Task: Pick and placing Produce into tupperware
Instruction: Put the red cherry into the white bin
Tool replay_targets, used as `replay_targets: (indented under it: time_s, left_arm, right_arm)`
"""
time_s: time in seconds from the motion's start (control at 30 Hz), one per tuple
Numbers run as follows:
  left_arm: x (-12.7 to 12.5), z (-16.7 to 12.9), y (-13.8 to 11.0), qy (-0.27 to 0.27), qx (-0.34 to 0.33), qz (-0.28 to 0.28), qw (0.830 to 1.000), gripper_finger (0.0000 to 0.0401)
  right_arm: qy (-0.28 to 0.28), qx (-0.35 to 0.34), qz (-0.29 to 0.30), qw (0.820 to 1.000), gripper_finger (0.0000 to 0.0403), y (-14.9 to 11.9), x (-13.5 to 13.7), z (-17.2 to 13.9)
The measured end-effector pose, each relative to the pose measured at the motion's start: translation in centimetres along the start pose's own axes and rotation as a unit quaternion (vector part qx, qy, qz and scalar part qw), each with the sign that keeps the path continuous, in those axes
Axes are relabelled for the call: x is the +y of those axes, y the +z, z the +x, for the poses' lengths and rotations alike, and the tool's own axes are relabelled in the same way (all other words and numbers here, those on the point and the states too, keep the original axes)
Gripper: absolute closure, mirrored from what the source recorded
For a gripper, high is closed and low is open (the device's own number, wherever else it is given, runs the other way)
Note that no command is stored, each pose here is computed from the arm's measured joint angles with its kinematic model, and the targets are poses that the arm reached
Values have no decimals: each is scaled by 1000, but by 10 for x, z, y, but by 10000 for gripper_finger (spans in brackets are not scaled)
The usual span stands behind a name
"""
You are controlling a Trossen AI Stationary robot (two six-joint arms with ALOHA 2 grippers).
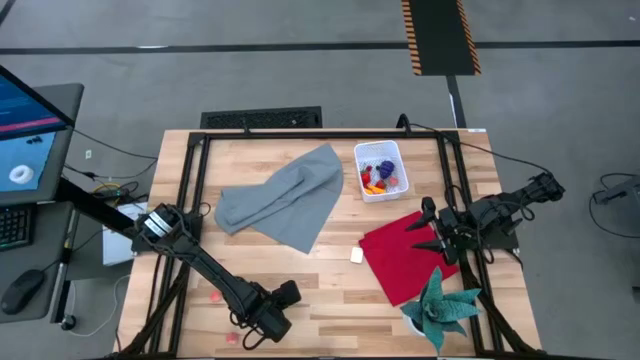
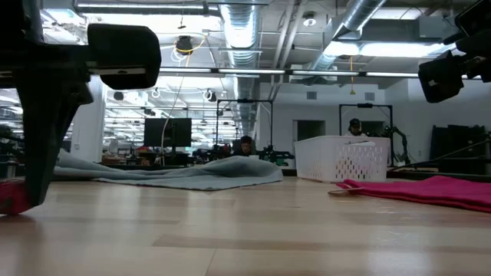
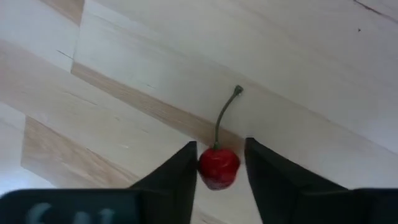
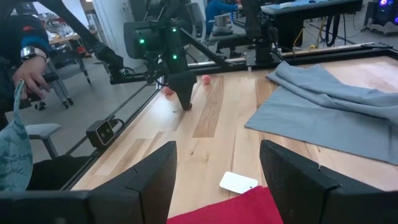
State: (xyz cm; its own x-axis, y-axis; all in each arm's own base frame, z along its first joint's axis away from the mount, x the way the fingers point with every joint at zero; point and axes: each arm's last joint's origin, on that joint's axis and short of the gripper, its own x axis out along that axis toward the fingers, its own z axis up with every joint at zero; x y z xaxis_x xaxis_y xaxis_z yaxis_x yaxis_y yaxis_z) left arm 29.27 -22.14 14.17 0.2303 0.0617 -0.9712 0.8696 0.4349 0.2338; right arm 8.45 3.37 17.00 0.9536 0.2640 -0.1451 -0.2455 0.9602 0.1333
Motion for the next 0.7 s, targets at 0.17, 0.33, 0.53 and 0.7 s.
replay_targets:
  time_s: [0.17, 0.33, 0.53, 0.7]
  left_arm:
    - [1, 1, -2, -10, 1, -9, 1000, 335]
    - [2, 1, -3, 5, 11, -14, 1000, 363]
    - [18, -7, -5, 77, 46, -71, 993, 345]
    - [43, -23, -7, 91, 51, -151, 983, 339]
  right_arm:
    - [0, 0, 0, 1000, 148, 0, 0, 0]
    - [0, 0, 0, 1000, 148, 0, 0, 0]
    - [0, 0, 0, 1000, 148, 0, 0, 0]
    - [0, 0, 0, 1000, 148, 0, 0, 0]
